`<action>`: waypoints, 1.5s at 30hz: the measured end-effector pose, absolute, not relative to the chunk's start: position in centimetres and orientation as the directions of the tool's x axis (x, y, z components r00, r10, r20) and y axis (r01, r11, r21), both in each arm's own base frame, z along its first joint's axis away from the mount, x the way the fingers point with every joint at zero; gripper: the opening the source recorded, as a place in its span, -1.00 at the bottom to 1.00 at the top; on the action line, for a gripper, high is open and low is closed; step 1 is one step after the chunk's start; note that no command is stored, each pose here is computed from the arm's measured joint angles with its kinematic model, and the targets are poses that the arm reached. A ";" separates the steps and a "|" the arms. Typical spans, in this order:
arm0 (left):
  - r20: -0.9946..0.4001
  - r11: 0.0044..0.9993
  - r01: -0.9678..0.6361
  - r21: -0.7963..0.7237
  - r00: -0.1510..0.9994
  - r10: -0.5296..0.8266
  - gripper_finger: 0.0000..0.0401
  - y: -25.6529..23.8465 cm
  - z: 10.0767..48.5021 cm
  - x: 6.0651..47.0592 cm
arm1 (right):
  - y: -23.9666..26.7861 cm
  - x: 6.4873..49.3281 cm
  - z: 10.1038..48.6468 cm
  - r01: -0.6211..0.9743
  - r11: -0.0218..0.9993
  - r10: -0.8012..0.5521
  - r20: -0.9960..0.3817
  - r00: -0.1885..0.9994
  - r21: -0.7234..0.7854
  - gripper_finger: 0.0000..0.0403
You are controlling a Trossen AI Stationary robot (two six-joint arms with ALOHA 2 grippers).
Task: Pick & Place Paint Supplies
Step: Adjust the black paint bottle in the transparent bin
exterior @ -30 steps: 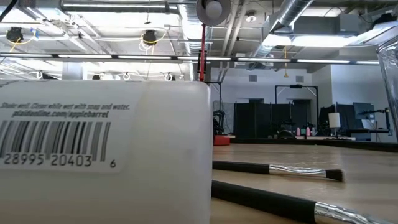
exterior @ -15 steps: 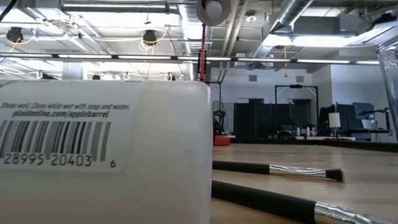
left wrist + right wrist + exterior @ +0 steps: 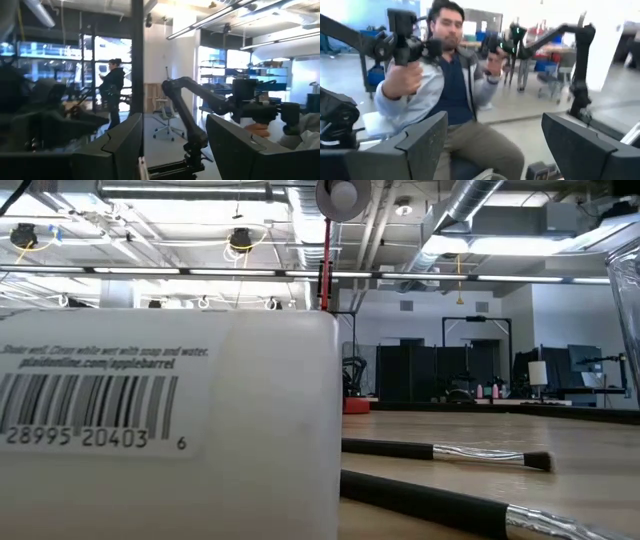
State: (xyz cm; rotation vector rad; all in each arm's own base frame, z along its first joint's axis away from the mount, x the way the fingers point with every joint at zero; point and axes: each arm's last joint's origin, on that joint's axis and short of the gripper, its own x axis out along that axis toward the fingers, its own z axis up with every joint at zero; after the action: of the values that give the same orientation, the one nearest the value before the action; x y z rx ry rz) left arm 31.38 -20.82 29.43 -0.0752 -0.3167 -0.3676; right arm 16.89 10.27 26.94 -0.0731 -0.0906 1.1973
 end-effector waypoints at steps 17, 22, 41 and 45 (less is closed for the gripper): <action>0.206 0.966 0.234 -0.108 0.956 -0.208 0.04 -18.7 28.1 33.1 | 10.6 15.3 26.6 -0.951 0.305 0.939 0.185 0.290 -0.054 0.56; 0.197 0.964 0.236 -0.121 0.958 -0.210 0.04 -18.7 28.1 33.1 | 10.6 15.3 26.6 -0.951 0.306 0.938 0.185 0.292 -0.051 0.56; 0.190 0.967 0.224 -0.118 0.961 -0.199 0.04 -18.3 28.0 33.4 | 12.6 15.0 26.6 -0.911 0.410 0.889 0.239 0.390 -0.039 0.56; 0.190 0.967 0.224 -0.118 0.961 -0.199 0.04 -18.3 28.0 33.4 | 13.0 15.1 26.9 -0.866 0.499 0.825 0.304 0.476 0.000 0.56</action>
State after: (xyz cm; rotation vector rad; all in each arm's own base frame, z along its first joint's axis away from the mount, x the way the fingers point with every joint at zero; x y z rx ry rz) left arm 33.38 -18.29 27.98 -0.1395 -0.1781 -0.2152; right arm 15.08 12.99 26.92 0.1621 -0.2795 1.0392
